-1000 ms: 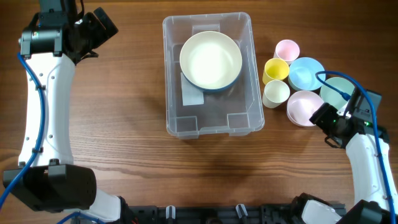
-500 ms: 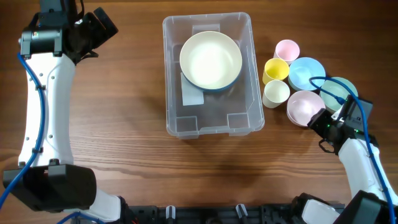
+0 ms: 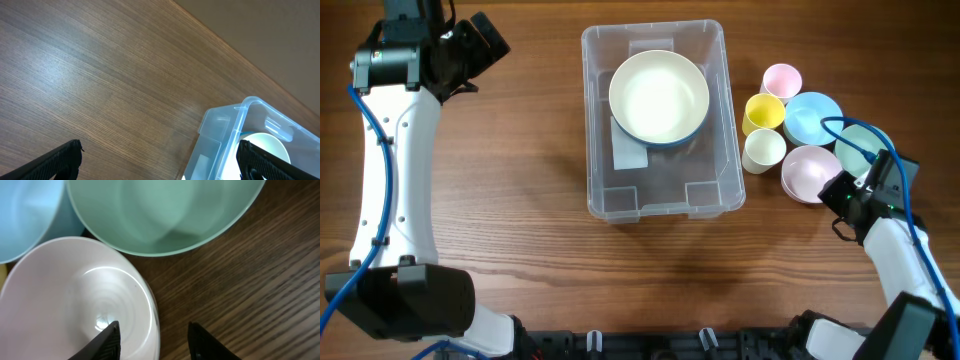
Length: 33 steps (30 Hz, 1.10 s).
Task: Pack container
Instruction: 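Lower the right gripper onto the pink bowl rim and grasp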
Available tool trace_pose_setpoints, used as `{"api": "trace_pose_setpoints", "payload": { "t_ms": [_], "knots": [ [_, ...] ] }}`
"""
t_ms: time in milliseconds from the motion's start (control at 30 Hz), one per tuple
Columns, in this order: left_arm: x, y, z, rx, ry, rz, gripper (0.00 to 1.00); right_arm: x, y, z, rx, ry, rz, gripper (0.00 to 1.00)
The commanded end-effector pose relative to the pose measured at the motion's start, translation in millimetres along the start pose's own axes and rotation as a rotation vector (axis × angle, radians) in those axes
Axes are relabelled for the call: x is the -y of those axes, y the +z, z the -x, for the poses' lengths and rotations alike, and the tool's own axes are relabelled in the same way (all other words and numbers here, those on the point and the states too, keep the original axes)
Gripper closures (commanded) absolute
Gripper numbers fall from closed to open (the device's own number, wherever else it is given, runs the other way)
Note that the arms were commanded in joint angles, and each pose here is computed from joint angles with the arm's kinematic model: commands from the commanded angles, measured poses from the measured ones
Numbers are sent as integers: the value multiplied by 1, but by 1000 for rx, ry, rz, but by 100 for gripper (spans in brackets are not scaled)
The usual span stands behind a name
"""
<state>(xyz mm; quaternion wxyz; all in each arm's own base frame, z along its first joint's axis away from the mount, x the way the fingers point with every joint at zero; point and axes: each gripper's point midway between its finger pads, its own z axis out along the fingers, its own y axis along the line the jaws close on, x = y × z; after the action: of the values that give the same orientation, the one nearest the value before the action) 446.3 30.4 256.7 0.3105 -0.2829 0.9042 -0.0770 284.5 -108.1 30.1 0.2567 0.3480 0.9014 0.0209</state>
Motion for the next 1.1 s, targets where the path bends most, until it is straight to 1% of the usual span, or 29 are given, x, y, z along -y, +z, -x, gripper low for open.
{"api": "trace_pose_setpoints", "payload": {
  "t_ms": [0, 67, 200, 233, 433, 467, 533, 733, 900, 1067],
  "knots": [
    [3, -12, 6, 24, -13, -25, 0, 2, 10, -9, -39, 43, 1, 56],
    [3, -12, 6, 24, -13, -25, 0, 3, 12, -10, -46, 44, -1, 58],
    [3, -12, 6, 24, -13, -25, 0, 3, 14, -11, -48, 44, -2, 73],
    [3, -12, 6, 24, -13, -25, 0, 2, 14, -11, -50, 44, 3, 74],
    [3, -12, 6, 24, -13, -25, 0, 1, 14, -11, -51, 44, 8, 76],
    [3, -12, 6, 24, -13, -25, 0, 1, 14, -11, -51, 44, 8, 80],
    [3, -12, 6, 24, -13, -25, 0, 1, 14, -11, -51, 44, 8, 84],
    [3, -12, 6, 24, -13, -25, 0, 1, 14, -12, -52, 43, 7, 87],
    [3, -12, 6, 24, -13, -25, 0, 2, 14, -12, -54, 42, 6, 96],
    [3, -12, 6, 24, -13, -25, 0, 2, 14, -14, -64, 42, 3, 96]
  ]
}}
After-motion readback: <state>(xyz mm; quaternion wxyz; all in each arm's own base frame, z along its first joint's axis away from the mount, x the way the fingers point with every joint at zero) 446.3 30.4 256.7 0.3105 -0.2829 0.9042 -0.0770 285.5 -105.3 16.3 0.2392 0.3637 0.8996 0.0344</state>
